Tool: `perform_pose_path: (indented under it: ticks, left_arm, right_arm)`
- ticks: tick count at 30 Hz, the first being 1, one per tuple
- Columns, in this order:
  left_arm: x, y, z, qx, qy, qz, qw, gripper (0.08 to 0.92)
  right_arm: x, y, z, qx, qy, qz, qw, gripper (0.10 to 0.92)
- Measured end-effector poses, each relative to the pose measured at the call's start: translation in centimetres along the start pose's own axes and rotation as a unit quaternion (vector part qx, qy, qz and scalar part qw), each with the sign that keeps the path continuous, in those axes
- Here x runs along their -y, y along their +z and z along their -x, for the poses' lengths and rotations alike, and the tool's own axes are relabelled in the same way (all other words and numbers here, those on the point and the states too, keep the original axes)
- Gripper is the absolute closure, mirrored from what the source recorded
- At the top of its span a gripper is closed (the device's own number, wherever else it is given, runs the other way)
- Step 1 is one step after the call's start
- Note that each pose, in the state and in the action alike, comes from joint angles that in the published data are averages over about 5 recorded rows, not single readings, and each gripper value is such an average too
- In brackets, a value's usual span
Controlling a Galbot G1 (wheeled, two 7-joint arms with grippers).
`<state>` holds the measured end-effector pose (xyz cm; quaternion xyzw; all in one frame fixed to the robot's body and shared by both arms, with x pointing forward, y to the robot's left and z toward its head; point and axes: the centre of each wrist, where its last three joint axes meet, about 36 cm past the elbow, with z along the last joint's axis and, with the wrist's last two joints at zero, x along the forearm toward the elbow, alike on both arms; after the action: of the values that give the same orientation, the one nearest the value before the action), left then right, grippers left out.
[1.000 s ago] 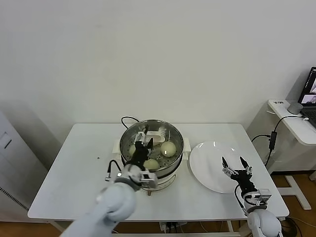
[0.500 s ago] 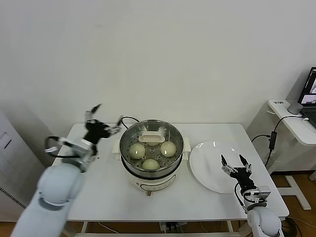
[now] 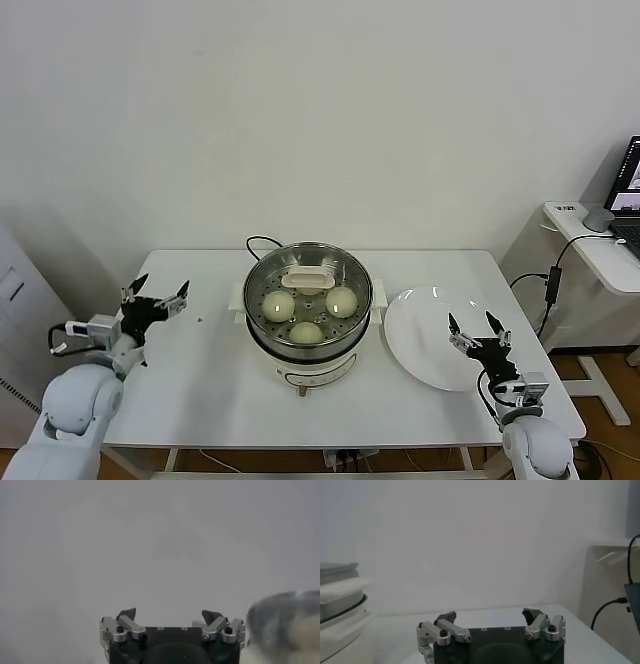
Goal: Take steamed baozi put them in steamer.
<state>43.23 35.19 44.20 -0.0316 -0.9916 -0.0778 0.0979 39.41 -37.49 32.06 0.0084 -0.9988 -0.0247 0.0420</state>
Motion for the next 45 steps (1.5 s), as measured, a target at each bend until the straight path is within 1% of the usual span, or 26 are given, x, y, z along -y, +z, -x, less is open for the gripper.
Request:
perform_pose_path:
  ticks: [4, 9, 16, 24, 45]
  left_arm:
    - [0.0, 2.7, 0.3, -0.02, -0.006, -0.006, 1.0, 0.177]
    - [0.6, 5.1, 0.3, -0.044, 0.0, -0.023, 0.999, 0.177]
    - [0.9, 7.0, 0.1, -0.059, 0.002, -0.049, 0.997, 0.177]
    - [0.7, 7.6, 0.1, -0.062, -0.001, -0.064, 0.996, 0.177]
    - [0.7, 7.5, 0.6, -0.059, -0.004, -0.079, 0.995, 0.177]
  right_arm:
    - [-0.2, -0.2, 0.1, -0.007, 0.004, -0.001, 1.0, 0.2]
    - [-0.2, -0.3, 0.2, -0.013, 0.008, -0.004, 1.0, 0.2]
    - [-0.3, -0.5, 0.2, -0.019, 0.009, -0.011, 1.0, 0.2]
    - [-0.5, -0.6, 0.3, -0.023, 0.007, -0.015, 1.0, 0.2]
    - [-0.5, -0.3, -0.1, -0.039, 0.011, -0.034, 0.999, 0.2]
